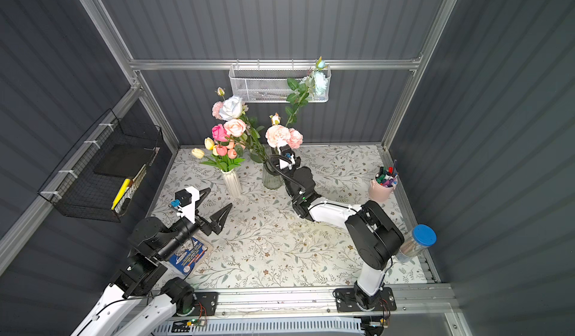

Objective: Pick out pink flowers from the vase
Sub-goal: Pick up the flower from the vase.

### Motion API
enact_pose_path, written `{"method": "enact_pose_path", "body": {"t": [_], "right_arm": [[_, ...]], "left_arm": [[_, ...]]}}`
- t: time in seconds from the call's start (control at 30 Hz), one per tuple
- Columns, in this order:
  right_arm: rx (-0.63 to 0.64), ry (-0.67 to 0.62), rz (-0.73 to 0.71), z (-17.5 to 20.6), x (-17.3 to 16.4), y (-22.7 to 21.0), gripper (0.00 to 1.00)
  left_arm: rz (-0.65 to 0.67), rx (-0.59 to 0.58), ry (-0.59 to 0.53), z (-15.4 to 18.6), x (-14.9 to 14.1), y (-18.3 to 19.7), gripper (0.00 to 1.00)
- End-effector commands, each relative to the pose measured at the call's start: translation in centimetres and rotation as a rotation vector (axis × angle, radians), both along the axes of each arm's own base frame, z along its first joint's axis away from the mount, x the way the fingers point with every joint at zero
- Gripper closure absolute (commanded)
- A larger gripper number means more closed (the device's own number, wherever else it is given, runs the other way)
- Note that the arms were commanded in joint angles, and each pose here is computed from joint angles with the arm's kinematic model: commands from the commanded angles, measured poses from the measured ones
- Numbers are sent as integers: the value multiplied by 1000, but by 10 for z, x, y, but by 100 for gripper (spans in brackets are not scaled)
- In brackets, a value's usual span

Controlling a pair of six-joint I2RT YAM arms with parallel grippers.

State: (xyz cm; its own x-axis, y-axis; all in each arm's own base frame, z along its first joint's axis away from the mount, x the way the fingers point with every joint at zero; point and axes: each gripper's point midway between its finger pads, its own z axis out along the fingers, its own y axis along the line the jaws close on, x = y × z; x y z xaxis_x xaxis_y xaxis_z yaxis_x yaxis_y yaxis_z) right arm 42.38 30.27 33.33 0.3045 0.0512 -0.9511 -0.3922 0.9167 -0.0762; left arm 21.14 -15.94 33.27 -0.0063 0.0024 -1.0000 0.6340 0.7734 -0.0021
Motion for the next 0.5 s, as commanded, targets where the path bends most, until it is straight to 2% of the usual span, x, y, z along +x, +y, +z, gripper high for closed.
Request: {"method": "enact_pose_path", "body": {"t": [0.0,0.17,0.3,0.47], "right_arm": [[20,-41,-21,20,0,-1,60],[10,-34,7,20,9,12,62],[20,-19,5,11,13,13,75],[5,-2,13,-3,16,18,76]], "left_arm": [[7,13,-22,-1,0,1,3],[8,15,-28,-1,0,1,3],[12,16,-31,-2,0,2,3],[8,19,-34,-2,-1,2,3]]}}
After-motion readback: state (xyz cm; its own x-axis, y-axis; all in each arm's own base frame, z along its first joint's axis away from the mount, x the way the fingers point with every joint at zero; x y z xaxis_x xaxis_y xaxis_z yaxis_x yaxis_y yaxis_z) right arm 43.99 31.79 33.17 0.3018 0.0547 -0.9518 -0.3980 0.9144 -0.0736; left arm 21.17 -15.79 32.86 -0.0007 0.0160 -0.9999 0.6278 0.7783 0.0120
